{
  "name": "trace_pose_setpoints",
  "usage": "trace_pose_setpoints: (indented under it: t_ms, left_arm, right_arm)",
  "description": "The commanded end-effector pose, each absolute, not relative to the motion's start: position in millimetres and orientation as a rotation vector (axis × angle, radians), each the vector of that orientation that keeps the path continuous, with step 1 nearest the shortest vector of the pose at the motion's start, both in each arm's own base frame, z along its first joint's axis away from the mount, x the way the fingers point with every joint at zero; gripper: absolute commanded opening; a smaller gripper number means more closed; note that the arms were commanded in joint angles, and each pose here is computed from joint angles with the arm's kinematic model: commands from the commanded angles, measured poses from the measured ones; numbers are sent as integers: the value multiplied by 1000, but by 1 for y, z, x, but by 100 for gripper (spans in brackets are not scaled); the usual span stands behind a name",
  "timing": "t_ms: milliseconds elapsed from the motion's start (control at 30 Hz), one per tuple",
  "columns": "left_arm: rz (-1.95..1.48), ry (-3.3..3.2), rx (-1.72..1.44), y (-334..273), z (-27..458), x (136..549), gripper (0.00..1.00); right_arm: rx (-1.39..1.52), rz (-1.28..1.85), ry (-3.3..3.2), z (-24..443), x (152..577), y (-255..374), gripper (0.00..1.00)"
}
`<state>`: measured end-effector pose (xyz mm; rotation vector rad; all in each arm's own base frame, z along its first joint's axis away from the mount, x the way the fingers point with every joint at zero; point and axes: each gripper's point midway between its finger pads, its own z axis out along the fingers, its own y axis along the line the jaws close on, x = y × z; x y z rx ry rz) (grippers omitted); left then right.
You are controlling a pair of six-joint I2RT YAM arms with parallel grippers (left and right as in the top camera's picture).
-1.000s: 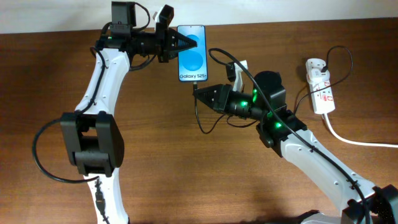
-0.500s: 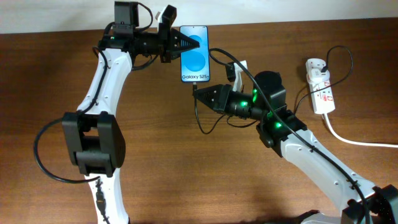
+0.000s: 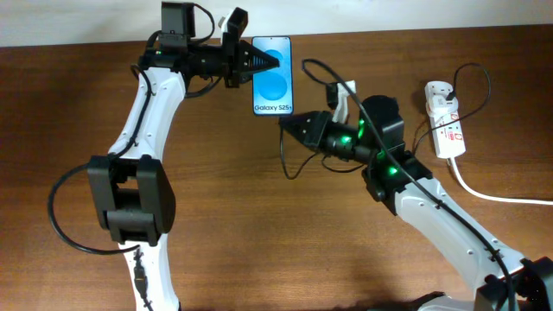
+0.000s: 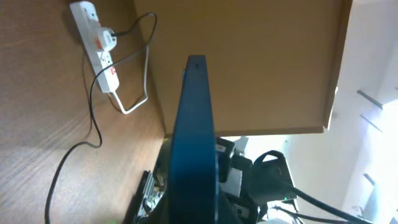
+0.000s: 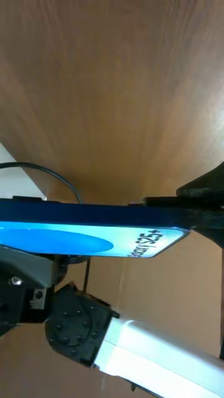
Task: Plug charger to phone and switch on socket
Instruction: 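Push the plug up into the phone port with the right gripper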
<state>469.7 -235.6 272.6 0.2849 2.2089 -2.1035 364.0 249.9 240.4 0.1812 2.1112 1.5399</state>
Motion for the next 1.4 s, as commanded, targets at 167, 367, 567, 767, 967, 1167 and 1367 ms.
trace_pose_setpoints:
  t_ms: [167, 367, 567, 767, 967, 1167, 1367]
  left_arm:
    - [-2102, 2120, 396, -237, 314, 468, 0]
    - [-2085, 2069, 439, -238, 340, 476, 0]
    - [-2087, 2070, 441, -239, 340, 475, 0]
    - [-2087, 2070, 442, -239, 340, 475, 0]
    - [-2097, 2072, 458, -242, 340, 472, 0]
    - [-2112, 2073, 481, -242, 340, 469, 0]
    - [-2126, 2078, 515, -257, 340, 461, 0]
  right_arm:
    - [52, 1622, 2097, 250, 352, 260, 4]
    - [-69, 1682, 2019, 269, 345, 266, 4]
    - [-12, 1631, 1994, 270, 356, 261, 4]
    - [-42, 1631, 1950, 279, 357, 261, 4]
    - [-4, 1598, 1940, 278, 364, 258, 4]
    - [11, 1586, 1936, 278, 367, 256, 4]
    - [14, 1585, 1936, 278, 367, 256, 4]
